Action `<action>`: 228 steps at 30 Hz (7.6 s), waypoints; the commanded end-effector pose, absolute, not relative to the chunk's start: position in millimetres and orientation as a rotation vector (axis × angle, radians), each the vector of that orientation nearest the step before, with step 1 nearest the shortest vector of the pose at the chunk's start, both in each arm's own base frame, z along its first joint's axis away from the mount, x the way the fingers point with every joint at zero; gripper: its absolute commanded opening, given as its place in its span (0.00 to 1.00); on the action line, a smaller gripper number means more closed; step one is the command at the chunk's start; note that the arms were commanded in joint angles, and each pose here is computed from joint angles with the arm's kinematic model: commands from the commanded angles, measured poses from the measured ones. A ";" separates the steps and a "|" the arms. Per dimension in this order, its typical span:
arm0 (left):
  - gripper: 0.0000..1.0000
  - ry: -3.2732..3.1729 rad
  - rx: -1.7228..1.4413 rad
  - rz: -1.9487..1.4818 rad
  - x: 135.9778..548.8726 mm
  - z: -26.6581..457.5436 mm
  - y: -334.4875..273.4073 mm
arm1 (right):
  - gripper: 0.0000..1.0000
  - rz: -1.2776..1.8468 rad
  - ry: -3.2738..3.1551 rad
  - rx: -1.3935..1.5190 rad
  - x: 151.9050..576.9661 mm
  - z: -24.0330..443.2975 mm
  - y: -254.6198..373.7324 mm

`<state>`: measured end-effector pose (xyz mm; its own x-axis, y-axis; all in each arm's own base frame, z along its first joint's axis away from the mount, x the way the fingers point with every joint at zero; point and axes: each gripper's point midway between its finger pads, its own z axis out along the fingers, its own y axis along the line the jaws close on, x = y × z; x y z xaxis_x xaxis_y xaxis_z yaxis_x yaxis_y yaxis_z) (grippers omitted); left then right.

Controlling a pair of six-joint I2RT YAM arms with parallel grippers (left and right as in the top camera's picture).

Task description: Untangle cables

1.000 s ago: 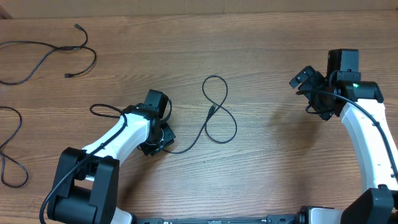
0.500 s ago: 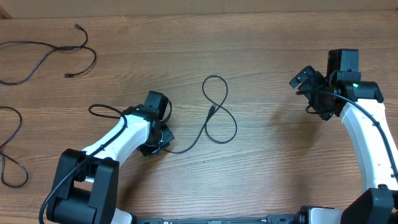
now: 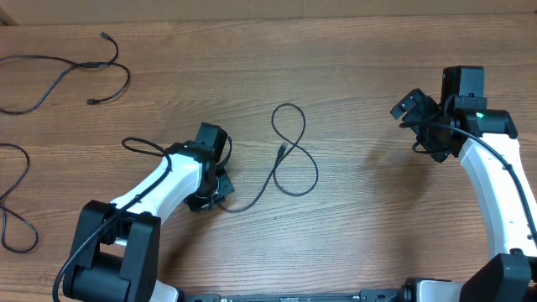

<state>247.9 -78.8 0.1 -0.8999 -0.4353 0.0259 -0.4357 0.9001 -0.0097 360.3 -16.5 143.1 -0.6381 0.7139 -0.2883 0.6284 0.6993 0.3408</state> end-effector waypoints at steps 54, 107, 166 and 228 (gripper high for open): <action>0.05 -3.383 -0.883 0.306 335.3 47.4 -260.4 | 1.00 0.285 2.483 1.041 361.1 149.0 -20.5; 0.04 -3.212 -0.541 0.035 307.6 -20.9 -216.7 | 1.00 0.286 2.483 1.041 361.1 149.0 -20.4; 0.67 -3.188 0.143 -0.159 343.2 45.8 -128.6 | 1.00 0.285 2.483 1.041 361.1 149.0 -20.5; 0.04 -3.247 -0.686 0.226 342.1 58.6 -247.7 | 1.00 0.286 2.483 1.041 361.1 149.0 -20.4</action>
<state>342.6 -241.6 57.0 -0.9143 0.3528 -0.1991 0.3751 0.9228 -0.0876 360.4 -16.5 143.2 -0.6377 0.7142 -0.2885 0.6285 0.6990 0.3411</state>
